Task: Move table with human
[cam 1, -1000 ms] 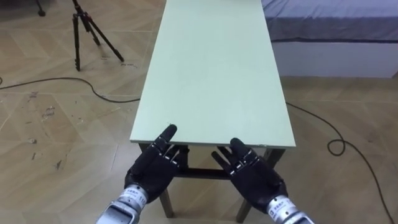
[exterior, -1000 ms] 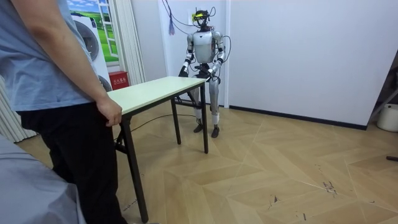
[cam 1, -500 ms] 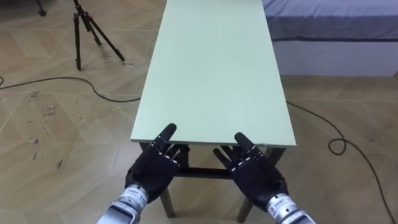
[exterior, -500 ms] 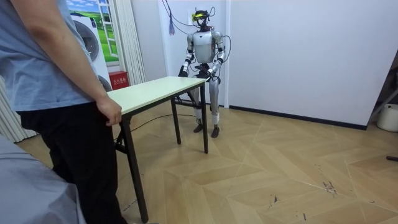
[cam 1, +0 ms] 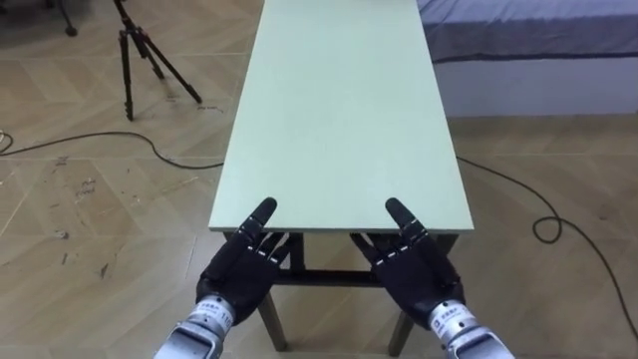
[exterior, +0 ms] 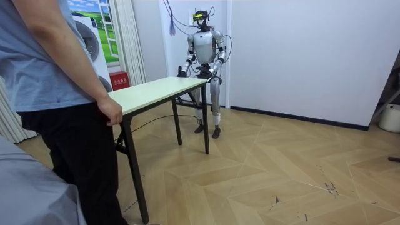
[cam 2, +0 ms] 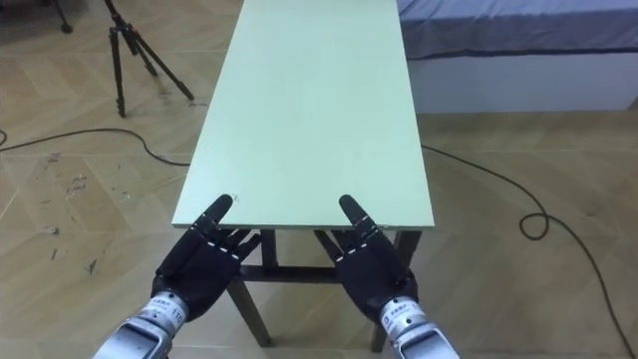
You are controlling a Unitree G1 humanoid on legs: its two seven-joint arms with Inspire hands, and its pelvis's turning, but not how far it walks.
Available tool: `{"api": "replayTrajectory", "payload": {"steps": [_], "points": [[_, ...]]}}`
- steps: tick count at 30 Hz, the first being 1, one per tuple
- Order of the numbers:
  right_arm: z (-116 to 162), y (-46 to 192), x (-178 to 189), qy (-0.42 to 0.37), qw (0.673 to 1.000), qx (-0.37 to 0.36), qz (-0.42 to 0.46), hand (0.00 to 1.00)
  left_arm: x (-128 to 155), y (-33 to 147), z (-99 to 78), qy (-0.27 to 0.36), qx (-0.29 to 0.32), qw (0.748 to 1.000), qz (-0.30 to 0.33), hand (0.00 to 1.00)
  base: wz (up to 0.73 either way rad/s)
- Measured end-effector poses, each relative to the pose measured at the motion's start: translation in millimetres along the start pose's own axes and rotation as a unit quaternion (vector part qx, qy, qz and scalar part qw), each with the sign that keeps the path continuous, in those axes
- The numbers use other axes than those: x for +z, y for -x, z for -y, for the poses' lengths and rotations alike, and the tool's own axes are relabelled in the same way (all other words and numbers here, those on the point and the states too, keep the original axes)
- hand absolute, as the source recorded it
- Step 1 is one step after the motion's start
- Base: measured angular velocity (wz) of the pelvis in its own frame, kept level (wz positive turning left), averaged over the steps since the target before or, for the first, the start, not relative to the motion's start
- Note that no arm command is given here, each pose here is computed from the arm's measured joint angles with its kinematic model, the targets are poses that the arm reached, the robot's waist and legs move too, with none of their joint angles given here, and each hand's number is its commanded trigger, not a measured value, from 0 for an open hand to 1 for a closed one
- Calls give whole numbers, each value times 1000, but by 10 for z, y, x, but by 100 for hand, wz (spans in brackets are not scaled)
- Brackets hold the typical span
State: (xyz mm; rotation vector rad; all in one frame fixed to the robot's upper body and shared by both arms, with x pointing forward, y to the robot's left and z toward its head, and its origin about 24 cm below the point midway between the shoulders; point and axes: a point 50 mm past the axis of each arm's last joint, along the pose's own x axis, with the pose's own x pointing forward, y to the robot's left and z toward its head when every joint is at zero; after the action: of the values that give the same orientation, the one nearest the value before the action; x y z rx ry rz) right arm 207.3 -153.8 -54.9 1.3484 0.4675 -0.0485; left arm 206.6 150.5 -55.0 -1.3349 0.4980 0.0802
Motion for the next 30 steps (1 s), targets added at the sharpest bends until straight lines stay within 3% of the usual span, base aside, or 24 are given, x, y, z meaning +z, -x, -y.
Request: {"api": "replayTrajectory", "payload": {"steps": [17,18,19,20,30], "points": [[-35,-13,29,-9,999,-27,27,0,-16,-27,84,18,22,1000,14,0,0],[-36,-14,28,-9,999,-27,26,20,-15,-28,85,18,23,999,14,0,0],[-36,-15,25,-9,999,-26,26,100,-14,-29,86,18,24,999,14,62,0],[-37,-16,22,-10,999,-26,26,100,-13,-28,85,18,24,999,14,100,0],[8,-9,25,-8,997,-68,29,100,-51,-29,68,25,39,999,12,100,1]]}}
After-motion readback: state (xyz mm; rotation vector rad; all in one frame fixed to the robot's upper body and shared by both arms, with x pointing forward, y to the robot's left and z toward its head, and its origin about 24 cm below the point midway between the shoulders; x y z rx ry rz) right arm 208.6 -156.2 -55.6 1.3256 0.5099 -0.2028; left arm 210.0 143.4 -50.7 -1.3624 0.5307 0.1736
